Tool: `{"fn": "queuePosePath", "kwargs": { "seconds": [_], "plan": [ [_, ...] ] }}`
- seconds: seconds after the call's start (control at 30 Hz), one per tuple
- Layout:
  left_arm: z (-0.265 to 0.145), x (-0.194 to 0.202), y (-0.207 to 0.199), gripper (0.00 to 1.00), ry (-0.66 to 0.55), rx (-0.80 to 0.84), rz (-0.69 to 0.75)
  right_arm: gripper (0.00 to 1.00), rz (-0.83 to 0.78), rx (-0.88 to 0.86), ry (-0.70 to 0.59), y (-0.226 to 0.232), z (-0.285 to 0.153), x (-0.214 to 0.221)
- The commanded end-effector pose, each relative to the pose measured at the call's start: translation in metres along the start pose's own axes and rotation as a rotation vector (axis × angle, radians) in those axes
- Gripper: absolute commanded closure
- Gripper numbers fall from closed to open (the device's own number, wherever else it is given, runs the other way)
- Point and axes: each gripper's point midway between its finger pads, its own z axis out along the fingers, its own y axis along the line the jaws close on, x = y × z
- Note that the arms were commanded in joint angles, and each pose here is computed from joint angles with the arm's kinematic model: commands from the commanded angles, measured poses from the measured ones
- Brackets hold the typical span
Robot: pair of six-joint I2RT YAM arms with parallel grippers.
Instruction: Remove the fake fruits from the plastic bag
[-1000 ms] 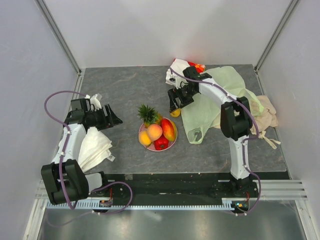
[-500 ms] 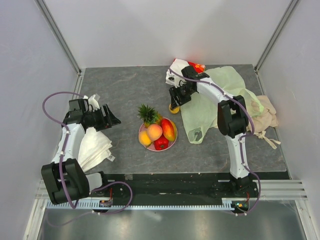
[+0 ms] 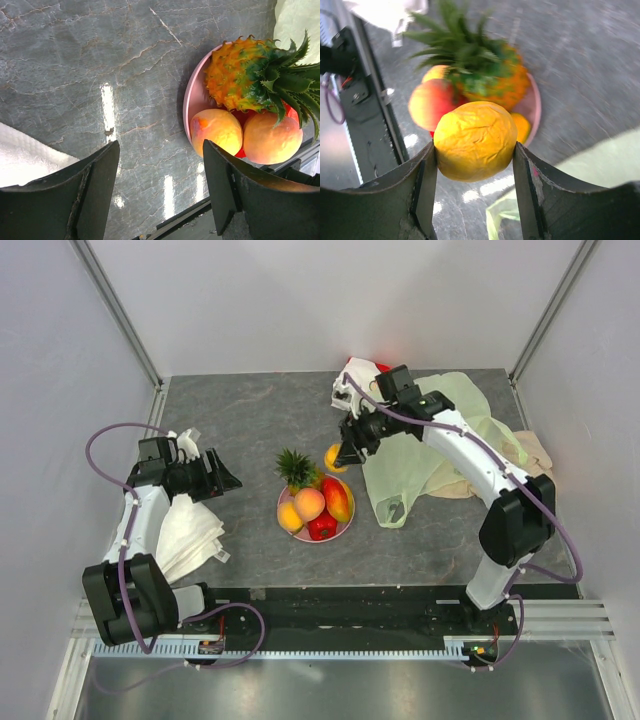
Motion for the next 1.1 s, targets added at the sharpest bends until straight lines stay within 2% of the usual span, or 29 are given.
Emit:
{"fn": "queuePosePath", "kwargs": {
  "seconds": [0.0, 0.43, 0.73, 1.07],
  "plan": [
    [-0.003, -0.016, 0.001, 0.25, -0.044, -0.004, 0.055, 0.45, -0.087, -0.114, 0.026, 0.027, 0.023, 0.01],
    [-0.005, -0.011, 0.003, 0.25, -0.047, -0.01, 0.056, 0.43, -0.102, -0.164, 0.107, 0.035, 0.051, 0.018],
    [-0.003, -0.01, 0.004, 0.25, -0.042, -0.008, 0.045, 0.41, -0.097, -0.175, 0.11, 0.035, 0.057, 0.017],
    [-0.003, -0.009, 0.005, 0.25, -0.045, -0.008, 0.046, 0.25, -0.063, -0.172, 0.134, 0.031, 0.063, 0.025]
  ]
}}
